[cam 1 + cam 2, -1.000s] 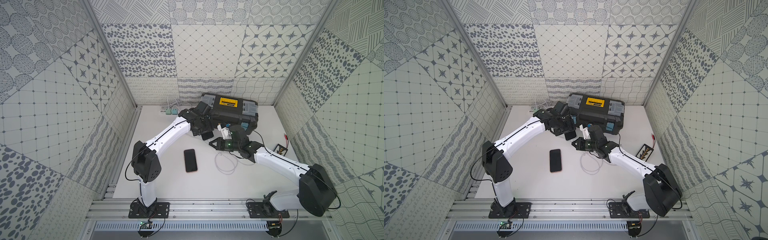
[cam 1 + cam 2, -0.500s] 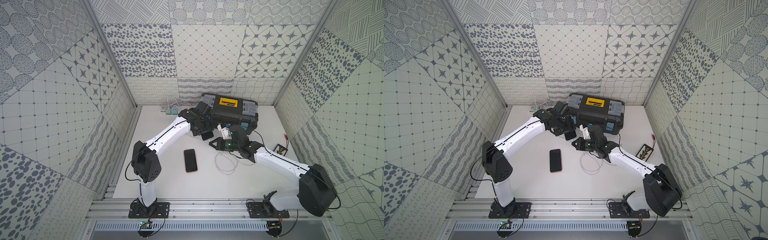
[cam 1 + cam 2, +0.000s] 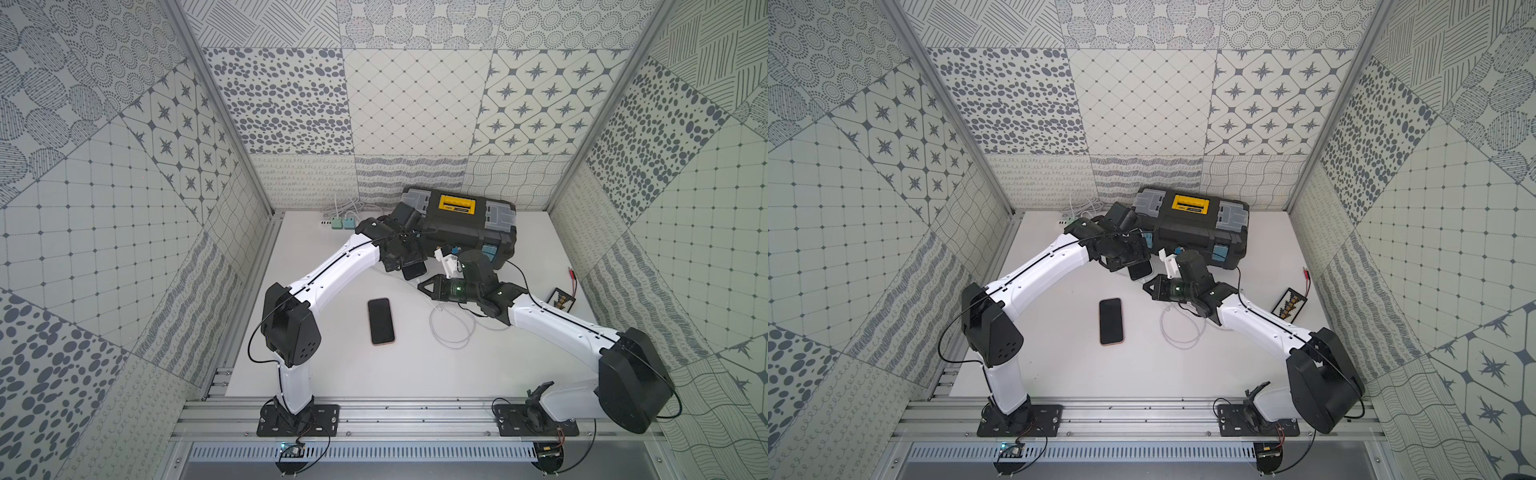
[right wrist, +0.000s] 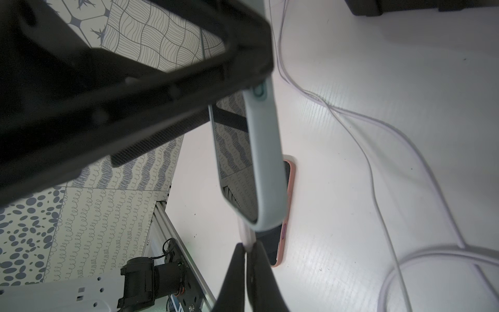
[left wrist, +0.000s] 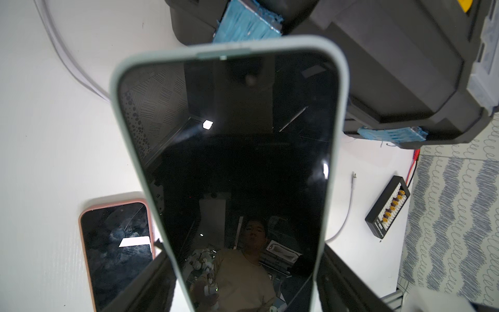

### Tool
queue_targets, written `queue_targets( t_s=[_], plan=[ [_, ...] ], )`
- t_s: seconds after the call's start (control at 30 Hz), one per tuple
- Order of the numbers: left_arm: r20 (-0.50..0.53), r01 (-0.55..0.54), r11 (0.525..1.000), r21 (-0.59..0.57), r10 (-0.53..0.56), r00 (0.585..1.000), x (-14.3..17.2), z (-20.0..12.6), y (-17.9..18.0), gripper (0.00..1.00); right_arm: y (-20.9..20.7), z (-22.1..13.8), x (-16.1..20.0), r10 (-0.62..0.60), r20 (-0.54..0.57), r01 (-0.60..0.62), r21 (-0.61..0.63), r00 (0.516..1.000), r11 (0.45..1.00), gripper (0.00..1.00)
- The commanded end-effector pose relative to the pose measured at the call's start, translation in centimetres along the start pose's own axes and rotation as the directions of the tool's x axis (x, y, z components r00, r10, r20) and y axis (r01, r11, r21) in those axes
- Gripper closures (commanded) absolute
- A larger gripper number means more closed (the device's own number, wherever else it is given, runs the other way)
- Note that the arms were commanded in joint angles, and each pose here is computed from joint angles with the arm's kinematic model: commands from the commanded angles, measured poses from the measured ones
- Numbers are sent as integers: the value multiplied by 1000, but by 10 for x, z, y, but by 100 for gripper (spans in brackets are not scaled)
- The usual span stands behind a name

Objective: Unplug the charging cable from the phone
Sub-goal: Remove the charging cable from the phone.

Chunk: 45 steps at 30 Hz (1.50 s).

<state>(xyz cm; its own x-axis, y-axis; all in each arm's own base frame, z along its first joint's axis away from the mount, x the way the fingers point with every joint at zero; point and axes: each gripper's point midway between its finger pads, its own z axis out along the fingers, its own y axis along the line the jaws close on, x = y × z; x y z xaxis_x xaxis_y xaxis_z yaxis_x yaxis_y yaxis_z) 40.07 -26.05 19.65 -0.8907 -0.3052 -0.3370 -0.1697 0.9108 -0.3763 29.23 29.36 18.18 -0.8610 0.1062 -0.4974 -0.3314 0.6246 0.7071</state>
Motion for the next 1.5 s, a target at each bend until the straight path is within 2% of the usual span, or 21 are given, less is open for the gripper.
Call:
queue_targets(
  t_s=[0.0, 0.97, 1.27, 1.47],
  plan=[
    [108, 11, 1000, 26, -14, 994, -26, -12, -5, 100, 3, -5, 3, -19, 2, 19, -5, 1000, 1000, 95],
    [102, 46, 999, 3, -46, 994, -29, -11, 6, 100, 6, -16, 7, -36, 16, 37, -10, 999, 999, 97],
    [57, 42, 999, -1, -41, 998, -13, -5, 15, 100, -38, -41, -21, -7, 91, -9, 169, 996, 986, 97],
    [-9, 42, 999, -19, -42, 999, 11, 6, 27, 100, -73, -66, -45, -28, 151, -23, 326, 988, 945, 96]
  ],
)
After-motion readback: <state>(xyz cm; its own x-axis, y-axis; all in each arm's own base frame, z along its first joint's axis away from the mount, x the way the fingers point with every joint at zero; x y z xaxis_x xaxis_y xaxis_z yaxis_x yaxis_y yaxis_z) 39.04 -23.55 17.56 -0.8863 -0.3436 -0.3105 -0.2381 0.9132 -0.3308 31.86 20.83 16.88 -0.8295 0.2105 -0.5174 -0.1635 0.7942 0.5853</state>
